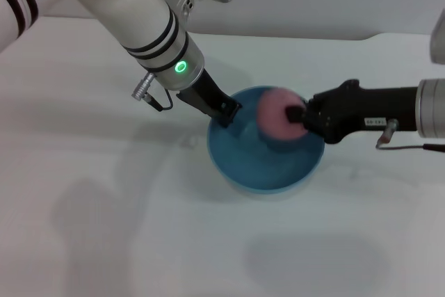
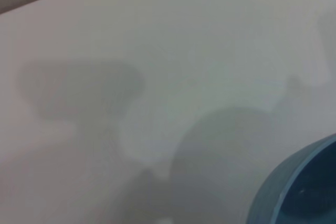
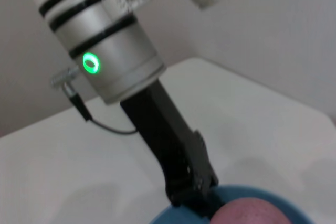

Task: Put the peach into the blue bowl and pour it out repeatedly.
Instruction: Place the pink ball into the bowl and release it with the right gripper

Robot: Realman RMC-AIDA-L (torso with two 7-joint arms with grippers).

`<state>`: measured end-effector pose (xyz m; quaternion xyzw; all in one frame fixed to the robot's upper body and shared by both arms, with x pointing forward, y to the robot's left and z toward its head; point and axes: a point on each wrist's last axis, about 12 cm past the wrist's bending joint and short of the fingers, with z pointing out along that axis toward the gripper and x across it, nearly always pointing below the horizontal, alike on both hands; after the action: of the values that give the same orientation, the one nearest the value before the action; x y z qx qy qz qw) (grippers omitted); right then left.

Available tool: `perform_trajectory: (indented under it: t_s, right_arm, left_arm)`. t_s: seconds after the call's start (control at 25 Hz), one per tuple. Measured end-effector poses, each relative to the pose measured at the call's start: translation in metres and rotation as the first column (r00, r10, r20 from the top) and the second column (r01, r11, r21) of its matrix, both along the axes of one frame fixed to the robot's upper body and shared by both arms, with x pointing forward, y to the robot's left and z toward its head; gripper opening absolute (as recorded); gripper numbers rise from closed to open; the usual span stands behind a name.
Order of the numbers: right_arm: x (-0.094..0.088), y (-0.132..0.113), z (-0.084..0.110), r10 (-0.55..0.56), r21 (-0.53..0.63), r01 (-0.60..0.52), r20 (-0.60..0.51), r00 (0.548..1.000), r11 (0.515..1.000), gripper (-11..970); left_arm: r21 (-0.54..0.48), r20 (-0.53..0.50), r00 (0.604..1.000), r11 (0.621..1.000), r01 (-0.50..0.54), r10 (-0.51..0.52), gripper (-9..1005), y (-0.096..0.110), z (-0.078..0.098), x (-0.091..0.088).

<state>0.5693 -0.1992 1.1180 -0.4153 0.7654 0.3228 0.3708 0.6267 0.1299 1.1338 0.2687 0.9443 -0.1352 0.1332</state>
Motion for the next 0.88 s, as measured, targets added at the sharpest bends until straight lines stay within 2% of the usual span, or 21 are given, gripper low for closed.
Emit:
perform_trajectory:
  t_s: [0.16,0.48,0.68,0.84,0.88]
  right_arm:
    - [-0.001,-0.002,-0.006,-0.019,0.008,0.020,-0.057,0.998,1.000,83]
    - [0.001,-0.007,-0.005,-0.057,0.026,0.059,-0.059,0.997,0.998,101]
    - [0.003,-0.010,0.000,-0.071,0.062,0.075,-0.052,0.996,0.995,322]
    - [0.006,-0.019,0.004,-0.114,0.089,0.117,-0.036,0.993,0.989,453]
    - [0.006,-0.019,0.004,-0.114,0.089,0.117,-0.036,0.993,0.989,453]
  left_arm:
    - [0.003,0.002,1.000,1.000,0.001,-0.001,4,0.001,0.002,0.001]
    - [0.016,0.016,1.000,1.000,0.019,-0.020,9,-0.004,0.006,0.003]
    - [0.016,0.021,1.000,1.000,0.017,-0.018,12,-0.004,0.006,0.004]
    - [0.017,0.021,1.000,1.000,0.016,-0.017,14,-0.004,0.005,0.004]
    - [0.017,0.022,1.000,1.000,0.017,-0.018,15,-0.004,0.005,0.004]
